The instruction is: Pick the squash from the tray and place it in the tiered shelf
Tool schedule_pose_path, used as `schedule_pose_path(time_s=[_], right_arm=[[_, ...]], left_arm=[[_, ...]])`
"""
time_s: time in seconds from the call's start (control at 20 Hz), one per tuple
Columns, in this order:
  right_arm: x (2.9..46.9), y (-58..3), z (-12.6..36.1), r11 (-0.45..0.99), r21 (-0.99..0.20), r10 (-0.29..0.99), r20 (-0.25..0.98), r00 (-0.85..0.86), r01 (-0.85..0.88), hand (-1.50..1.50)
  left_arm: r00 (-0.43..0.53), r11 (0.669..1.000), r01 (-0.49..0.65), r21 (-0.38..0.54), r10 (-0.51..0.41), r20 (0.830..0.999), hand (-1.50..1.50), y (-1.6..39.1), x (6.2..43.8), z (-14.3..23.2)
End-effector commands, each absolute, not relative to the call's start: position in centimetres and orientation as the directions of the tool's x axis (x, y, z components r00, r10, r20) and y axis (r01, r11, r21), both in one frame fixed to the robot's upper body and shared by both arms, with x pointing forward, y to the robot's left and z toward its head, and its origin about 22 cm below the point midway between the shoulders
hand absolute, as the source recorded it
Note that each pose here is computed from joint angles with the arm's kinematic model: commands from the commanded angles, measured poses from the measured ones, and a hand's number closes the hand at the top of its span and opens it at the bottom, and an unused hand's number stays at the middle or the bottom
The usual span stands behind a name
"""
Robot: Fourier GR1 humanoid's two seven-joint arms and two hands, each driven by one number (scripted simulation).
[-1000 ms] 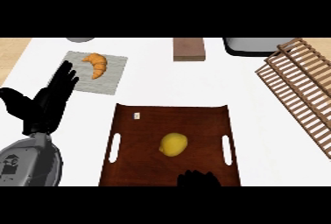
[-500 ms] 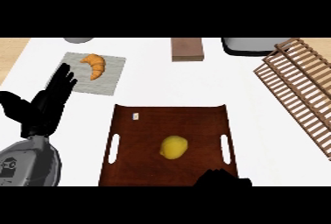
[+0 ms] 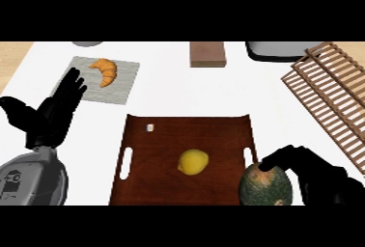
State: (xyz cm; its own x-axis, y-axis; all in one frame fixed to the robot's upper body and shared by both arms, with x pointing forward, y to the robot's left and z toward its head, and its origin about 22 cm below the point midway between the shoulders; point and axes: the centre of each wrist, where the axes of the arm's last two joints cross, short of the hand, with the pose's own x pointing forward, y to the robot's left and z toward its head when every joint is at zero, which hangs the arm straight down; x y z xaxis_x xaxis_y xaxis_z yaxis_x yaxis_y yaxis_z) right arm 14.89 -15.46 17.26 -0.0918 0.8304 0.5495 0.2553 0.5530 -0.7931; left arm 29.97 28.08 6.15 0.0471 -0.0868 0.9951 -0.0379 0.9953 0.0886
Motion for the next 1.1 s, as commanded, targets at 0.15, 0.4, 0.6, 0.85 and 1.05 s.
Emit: schedule_pose_path(time_s=[0.15,0.4,0.6,0.85,1.05], right_arm=[[14.3,-20.0,23.0,0.583,-0.73,0.797,0.599,-0.076,0.357,1.5],[16.1,-23.2,23.6,0.54,-0.735,0.801,0.599,0.018,0.409,1.5],[18.0,-25.8,24.6,0.573,-0.705,0.765,0.643,0.037,0.419,1.5],[19.1,-33.0,24.6,0.612,-0.633,0.702,0.711,0.043,0.475,1.5],[19.8,-38.3,24.6,0.62,-0.63,0.684,0.726,0.071,0.469,1.5]], left_arm=[[0.036,0.995,-0.038,0.09,-0.089,0.995,0.0,28.3,30.1,7.3],[0.055,0.996,-0.04,0.076,-0.073,0.996,0.0,30.1,28.8,6.0],[0.045,0.995,-0.035,0.09,-0.088,0.995,0.0,28.4,28.7,6.7],[0.066,0.996,-0.047,0.074,-0.071,0.995,0.0,29.0,29.3,6.6],[0.052,0.995,-0.05,0.086,-0.083,0.995,0.0,27.9,29.6,6.0]])
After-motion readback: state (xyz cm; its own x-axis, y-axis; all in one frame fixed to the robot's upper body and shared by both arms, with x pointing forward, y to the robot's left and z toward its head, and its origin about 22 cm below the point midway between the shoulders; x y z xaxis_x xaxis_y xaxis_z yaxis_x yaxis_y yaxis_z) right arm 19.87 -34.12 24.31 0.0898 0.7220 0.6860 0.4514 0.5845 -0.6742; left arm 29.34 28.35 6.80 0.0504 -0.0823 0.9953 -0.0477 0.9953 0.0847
